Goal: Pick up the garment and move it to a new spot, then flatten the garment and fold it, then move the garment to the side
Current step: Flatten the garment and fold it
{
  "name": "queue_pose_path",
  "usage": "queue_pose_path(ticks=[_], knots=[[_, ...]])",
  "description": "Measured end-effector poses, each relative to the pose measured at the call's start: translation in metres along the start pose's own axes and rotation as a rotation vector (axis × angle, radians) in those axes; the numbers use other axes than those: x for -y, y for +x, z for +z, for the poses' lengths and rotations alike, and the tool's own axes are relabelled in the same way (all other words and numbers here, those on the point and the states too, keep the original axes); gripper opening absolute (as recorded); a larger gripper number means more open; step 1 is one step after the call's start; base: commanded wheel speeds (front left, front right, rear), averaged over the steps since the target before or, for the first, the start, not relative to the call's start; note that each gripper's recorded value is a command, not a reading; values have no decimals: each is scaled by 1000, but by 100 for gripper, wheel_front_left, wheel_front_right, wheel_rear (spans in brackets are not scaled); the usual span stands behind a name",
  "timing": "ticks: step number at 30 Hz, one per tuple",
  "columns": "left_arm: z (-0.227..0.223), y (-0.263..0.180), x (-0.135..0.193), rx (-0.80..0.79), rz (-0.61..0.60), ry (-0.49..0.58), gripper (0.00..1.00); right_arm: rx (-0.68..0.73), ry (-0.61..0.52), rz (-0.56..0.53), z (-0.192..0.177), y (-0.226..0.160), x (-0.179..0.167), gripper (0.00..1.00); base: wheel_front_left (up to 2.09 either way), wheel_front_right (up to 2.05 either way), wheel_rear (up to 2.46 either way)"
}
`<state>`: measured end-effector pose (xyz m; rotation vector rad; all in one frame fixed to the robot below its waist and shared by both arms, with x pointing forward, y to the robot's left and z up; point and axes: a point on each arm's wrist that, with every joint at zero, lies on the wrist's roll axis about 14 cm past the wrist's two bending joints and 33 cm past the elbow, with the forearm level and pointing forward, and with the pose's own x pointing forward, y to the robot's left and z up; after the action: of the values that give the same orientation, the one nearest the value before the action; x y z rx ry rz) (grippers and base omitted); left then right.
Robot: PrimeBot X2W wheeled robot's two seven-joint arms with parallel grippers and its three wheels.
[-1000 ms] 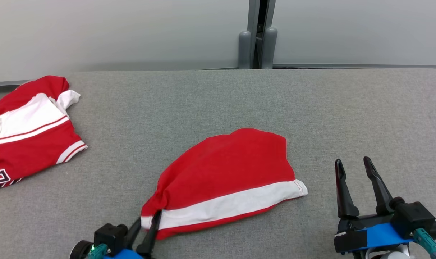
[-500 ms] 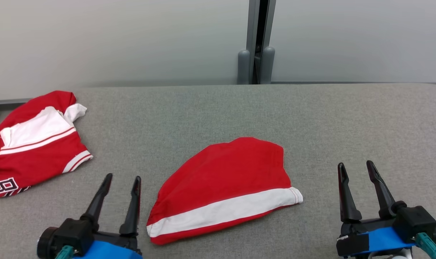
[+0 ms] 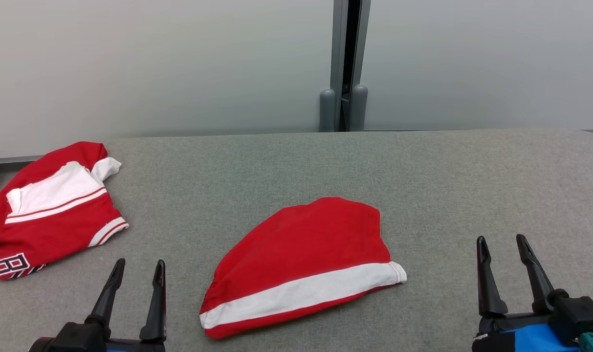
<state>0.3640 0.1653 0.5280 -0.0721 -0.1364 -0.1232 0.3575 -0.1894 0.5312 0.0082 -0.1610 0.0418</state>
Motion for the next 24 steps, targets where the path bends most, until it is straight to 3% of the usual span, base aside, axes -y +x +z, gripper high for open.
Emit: queue_pose_path(ticks=[9,18,24], knots=[[-16,-3,4,-48,-18,-32,100,-28,4,46,-9,3,-15,100,0,0,0],[-76,5,23,-243,-105,-69,100,-113,-8,169,-40,24,-54,100,0,0,0],[-117,1,38,-381,-157,-85,100,-215,-17,196,-74,31,-60,100,0,0,0]])
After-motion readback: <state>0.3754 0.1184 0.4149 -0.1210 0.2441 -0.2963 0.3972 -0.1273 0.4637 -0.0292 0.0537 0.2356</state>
